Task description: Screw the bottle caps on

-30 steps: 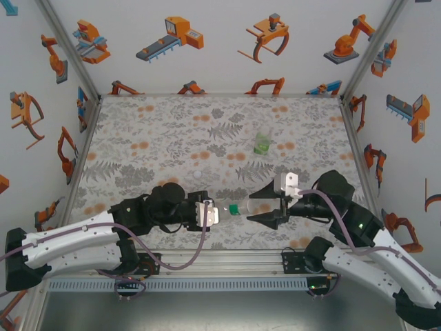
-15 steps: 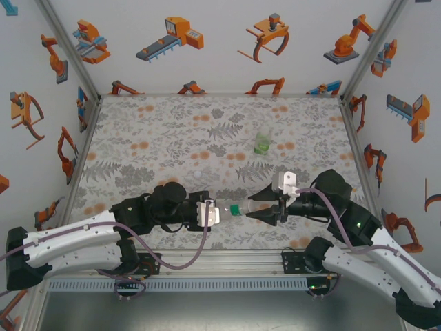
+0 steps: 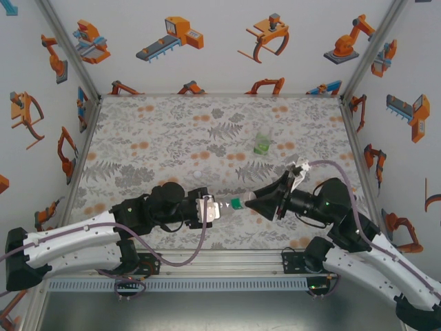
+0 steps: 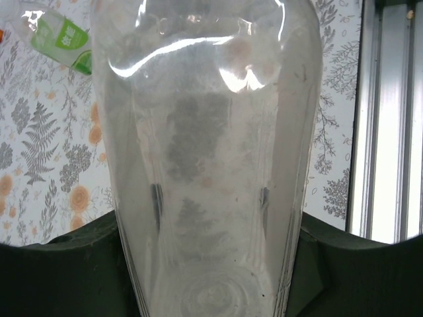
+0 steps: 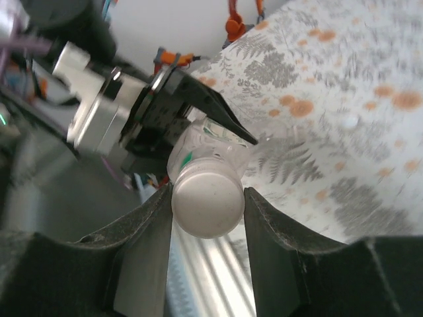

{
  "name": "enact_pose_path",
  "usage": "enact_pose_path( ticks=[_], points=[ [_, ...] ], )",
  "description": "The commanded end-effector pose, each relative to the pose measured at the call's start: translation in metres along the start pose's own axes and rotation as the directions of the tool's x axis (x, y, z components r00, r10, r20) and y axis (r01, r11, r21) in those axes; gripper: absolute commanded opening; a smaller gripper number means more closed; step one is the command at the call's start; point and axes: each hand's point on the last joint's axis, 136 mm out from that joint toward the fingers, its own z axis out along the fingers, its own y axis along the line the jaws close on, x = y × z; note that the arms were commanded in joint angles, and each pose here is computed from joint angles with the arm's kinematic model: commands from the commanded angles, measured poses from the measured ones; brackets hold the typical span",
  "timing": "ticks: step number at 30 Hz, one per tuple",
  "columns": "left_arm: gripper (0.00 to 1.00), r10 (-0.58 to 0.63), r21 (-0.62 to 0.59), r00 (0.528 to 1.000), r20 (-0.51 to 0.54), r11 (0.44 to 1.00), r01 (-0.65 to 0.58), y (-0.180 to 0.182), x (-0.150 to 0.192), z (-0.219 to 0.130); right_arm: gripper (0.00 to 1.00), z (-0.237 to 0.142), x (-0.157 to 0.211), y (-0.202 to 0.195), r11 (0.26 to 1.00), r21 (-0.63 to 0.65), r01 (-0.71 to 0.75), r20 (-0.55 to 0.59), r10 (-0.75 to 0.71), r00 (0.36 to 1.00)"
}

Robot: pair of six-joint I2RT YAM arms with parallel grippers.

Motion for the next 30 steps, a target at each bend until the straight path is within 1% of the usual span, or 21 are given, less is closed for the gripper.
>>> enact_pose_path(
  ticks=[1,3,5,6,7,9,12,13,14,17,18,20,23,25,27,29,30],
  points=[
    [0.0,-0.028,-0.057,0.991,0.135,0.998,0.036,0.015,-0.033,-0.011,0.0,0.003,0.016,-0.057,0.867,0.255,-0.428,0.094,0.418,0.904],
    [0.0,-0.036,-0.073,0.991,0.127,0.996,0.045,0.018,-0.032,-0.009,0.0,0.006,0.028,-0.068,0.784,0.296,-0.546,0.112,0.539,0.835],
    [0.0,-0.044,-0.099,0.993,0.107,0.994,0.055,0.023,-0.03,-0.006,0.0,0.001,0.046,-0.085,0.649,0.384,-0.657,0.162,0.654,0.739],
    [0.0,-0.048,-0.107,0.994,0.097,0.993,0.058,0.025,-0.029,-0.005,0.0,-0.001,0.051,-0.089,0.604,0.401,-0.688,0.18,0.685,0.706],
    [0.0,-0.053,-0.116,0.996,0.078,0.991,0.061,0.027,-0.026,-0.004,0.0,0.0,0.053,-0.091,0.581,0.4,-0.709,0.193,0.703,0.685],
    [0.0,-0.063,-0.124,0.997,0.05,0.99,0.068,0.029,-0.021,-0.001,0.0,0.001,0.05,-0.091,0.563,0.39,-0.729,0.213,0.715,0.666],
    [0.0,-0.076,-0.1,0.997,0.03,0.992,0.079,0.026,-0.017,0.003,0.0,0.0,0.044,-0.093,0.559,0.399,-0.727,0.233,0.705,0.67],
    [0.02,-0.08,-0.092,0.996,0.028,0.992,0.082,0.025,-0.017,0.003,0.0,0.0,0.042,-0.093,0.564,0.403,-0.72,0.234,0.697,0.677],
    [0.07,-0.084,-0.087,0.996,0.029,0.992,0.086,0.025,-0.017,0.003,0.0,0.001,0.041,-0.093,0.57,0.408,-0.713,0.234,0.69,0.685],
    [0.17,-0.087,-0.083,0.996,0.036,0.993,0.09,0.024,-0.017,0.003,0.0,0.003,0.039,-0.095,0.579,0.42,-0.699,0.232,0.676,0.699],
    [0.23,-0.087,-0.089,0.996,0.036,0.992,0.09,0.026,-0.017,0.003,0.0,0.003,0.04,-0.096,0.576,0.425,-0.698,0.232,0.676,0.7],
    [0.26,-0.088,-0.098,0.995,0.035,0.991,0.091,0.028,-0.016,0.001,0.0,0.005,0.04,-0.097,0.583,0.43,-0.689,0.228,0.668,0.708],
    [0.36,-0.095,-0.089,0.995,0.04,0.991,0.098,0.027,-0.016,-0.001,0.0,0.008,0.036,-0.096,0.613,0.447,-0.651,0.207,0.637,0.742],
    [0.46,-0.106,-0.039,0.993,0.046,0.993,0.107,0.022,-0.015,-0.002,0.0,0.011,0.031,-0.096,0.651,0.461,-0.603,0.182,0.596,0.782],
    [0.55,-0.132,-0.03,0.99,0.047,0.991,0.134,0.023,-0.015,-0.004,0.0,0.014,0.025,-0.095,0.677,0.474,-0.563,0.161,0.562,0.811],
    [0.67,-0.156,-0.039,0.986,0.051,0.987,0.158,0.027,-0.012,-0.007,0.0,0.017,0.021,-0.093,0.702,0.483,-0.524,0.139,0.529,0.837],
    [0.77,-0.166,-0.052,0.985,0.054,0.984,0.169,0.03,-0.011,-0.008,0.0,0.018,0.019,-0.093,0.71,0.494,-0.502,0.127,0.512,0.85]
  ],
)
